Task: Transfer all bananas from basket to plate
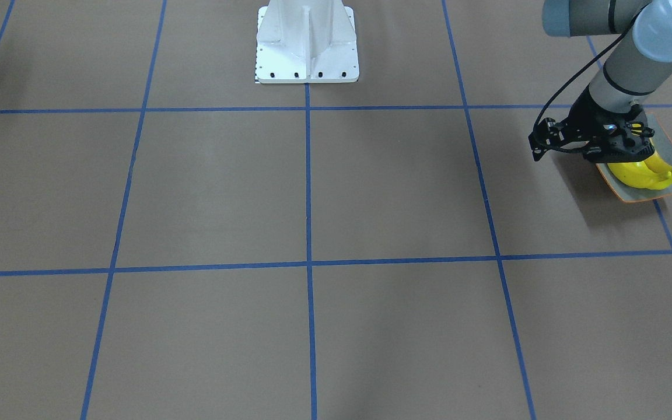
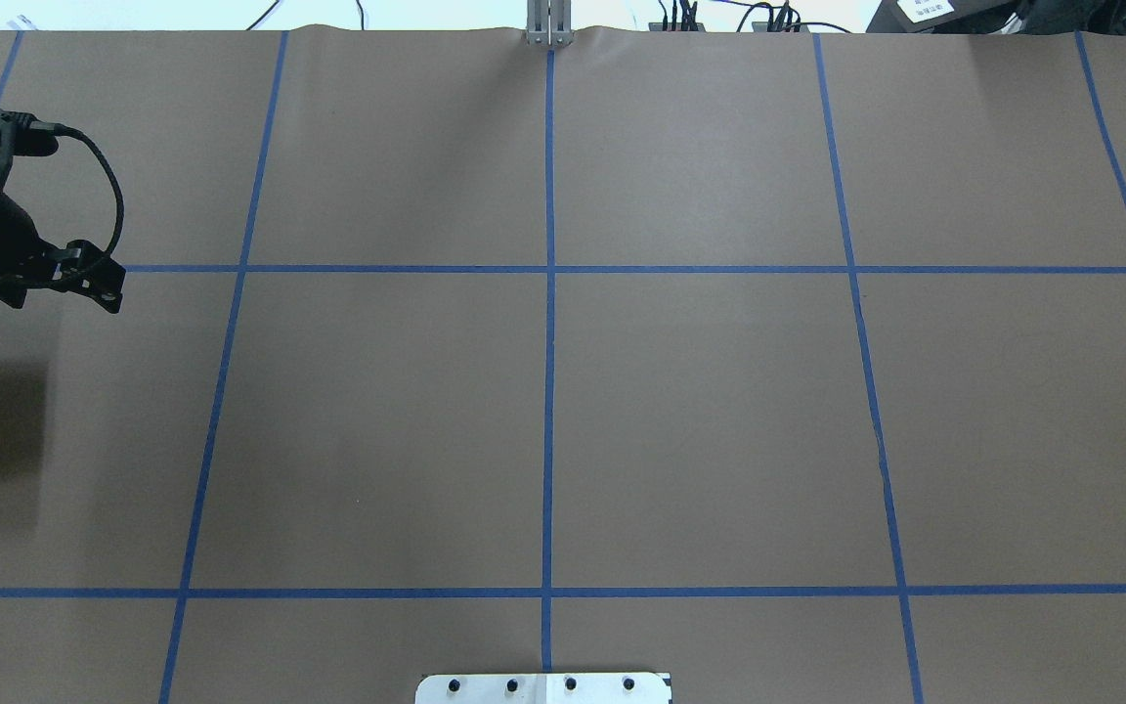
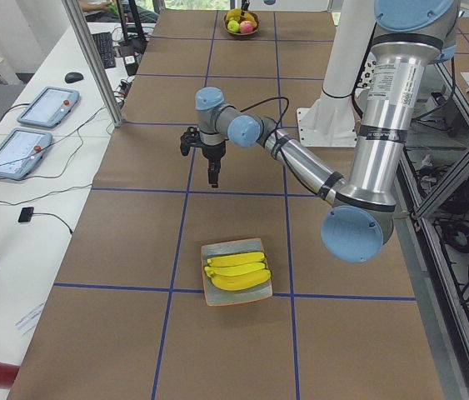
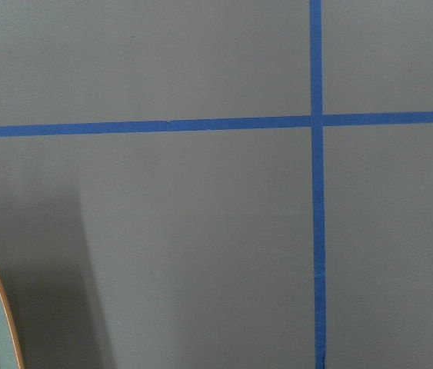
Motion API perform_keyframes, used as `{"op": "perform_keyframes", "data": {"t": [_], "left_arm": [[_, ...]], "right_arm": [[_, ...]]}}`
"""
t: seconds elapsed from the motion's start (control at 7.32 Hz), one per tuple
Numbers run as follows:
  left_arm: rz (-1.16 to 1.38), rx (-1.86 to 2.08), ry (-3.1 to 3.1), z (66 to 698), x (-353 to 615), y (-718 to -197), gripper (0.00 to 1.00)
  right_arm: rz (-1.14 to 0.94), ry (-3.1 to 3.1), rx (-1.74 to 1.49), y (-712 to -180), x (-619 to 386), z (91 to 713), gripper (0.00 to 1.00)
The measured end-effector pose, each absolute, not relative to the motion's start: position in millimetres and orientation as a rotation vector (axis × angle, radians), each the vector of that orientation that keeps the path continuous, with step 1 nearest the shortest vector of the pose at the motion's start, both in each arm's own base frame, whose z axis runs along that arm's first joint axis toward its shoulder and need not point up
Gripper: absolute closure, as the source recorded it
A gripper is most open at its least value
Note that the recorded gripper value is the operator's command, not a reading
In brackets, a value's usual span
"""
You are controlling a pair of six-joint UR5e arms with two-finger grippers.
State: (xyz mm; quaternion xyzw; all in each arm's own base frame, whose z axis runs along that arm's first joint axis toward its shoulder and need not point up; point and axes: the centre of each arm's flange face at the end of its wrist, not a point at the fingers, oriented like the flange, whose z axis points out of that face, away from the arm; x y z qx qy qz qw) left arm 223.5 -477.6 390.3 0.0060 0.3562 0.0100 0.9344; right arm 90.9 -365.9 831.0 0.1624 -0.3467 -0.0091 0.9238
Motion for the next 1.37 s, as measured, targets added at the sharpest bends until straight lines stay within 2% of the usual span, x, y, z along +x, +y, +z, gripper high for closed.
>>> {"op": "perform_keyframes", "data": {"t": [0.96,1.09,1.37], "left_arm": [[0.019,0.014,0.733,386,226,-479,0.00],[0.019,0.017,0.738,383,227,-480,0.00],[0.032,0.039,0.762,367,235,-487,0.00]], "right_arm": [[0.018,-0.841,0.464,-354,135,788,1.00],[0.021,-0.864,0.464,-361,137,780,1.00],[0.066,-0.970,0.422,-405,125,724,1.00]]}}
